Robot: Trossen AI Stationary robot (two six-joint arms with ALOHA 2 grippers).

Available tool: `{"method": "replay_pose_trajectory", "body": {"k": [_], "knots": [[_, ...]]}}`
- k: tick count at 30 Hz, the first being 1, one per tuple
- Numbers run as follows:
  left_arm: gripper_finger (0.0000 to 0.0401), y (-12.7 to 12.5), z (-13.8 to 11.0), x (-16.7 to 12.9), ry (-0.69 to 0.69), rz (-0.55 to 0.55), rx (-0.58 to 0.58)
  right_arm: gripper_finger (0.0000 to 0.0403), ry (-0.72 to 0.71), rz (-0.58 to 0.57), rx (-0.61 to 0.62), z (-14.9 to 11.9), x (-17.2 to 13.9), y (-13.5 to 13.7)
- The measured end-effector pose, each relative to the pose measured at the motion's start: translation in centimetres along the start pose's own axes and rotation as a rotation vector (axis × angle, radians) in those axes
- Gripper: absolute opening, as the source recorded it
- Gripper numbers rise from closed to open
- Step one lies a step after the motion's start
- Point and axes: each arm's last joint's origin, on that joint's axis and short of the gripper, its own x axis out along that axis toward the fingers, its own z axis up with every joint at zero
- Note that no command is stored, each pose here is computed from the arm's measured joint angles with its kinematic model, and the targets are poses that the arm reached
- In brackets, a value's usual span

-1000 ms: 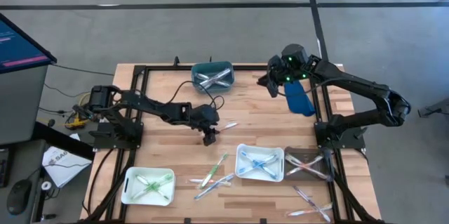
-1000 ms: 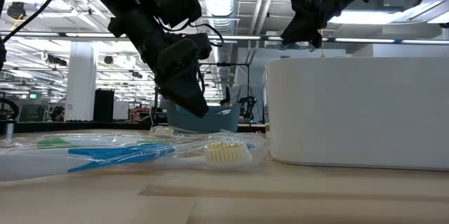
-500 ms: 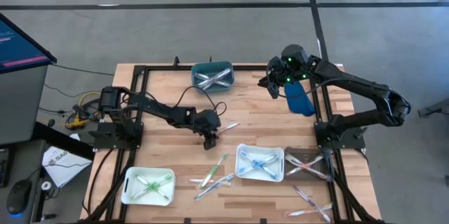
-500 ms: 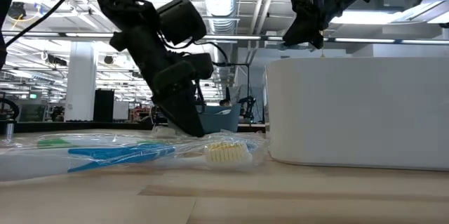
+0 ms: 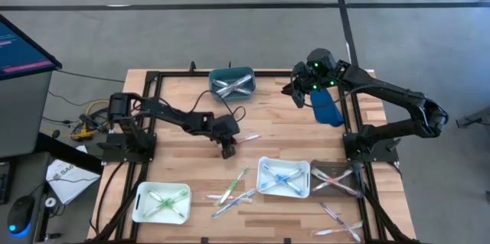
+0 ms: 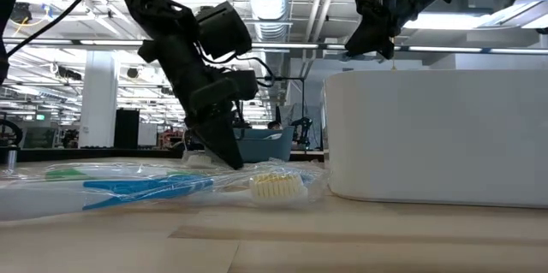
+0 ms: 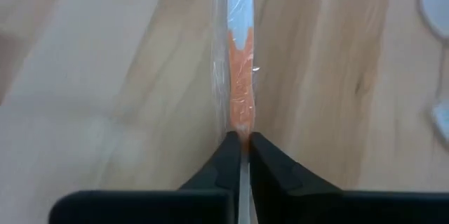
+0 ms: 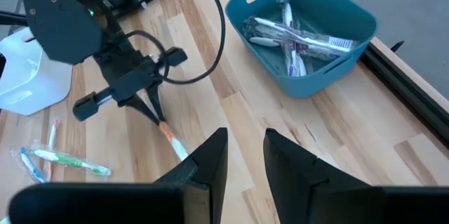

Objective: Pick & Place Toothbrushes
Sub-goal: Put the orange toothbrush into the black bin

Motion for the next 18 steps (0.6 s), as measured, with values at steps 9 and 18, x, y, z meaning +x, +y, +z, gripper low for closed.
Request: {"method": "replay_pose_trajectory", "body": {"k": [9, 18], "knots": [[0.0001, 1.4, 1.1, -4.0, -0.058, 0.013, 0.000, 0.0087, -0.027, 0.026, -0.013, 0.3, 0.2, 0.5], [0.0001, 1.9, 2.2, -6.7, -0.127, -0.194, 0.024, 0.0087, -0.089, 0.122, -0.112, 0.8, 0.9, 3.5]]}}
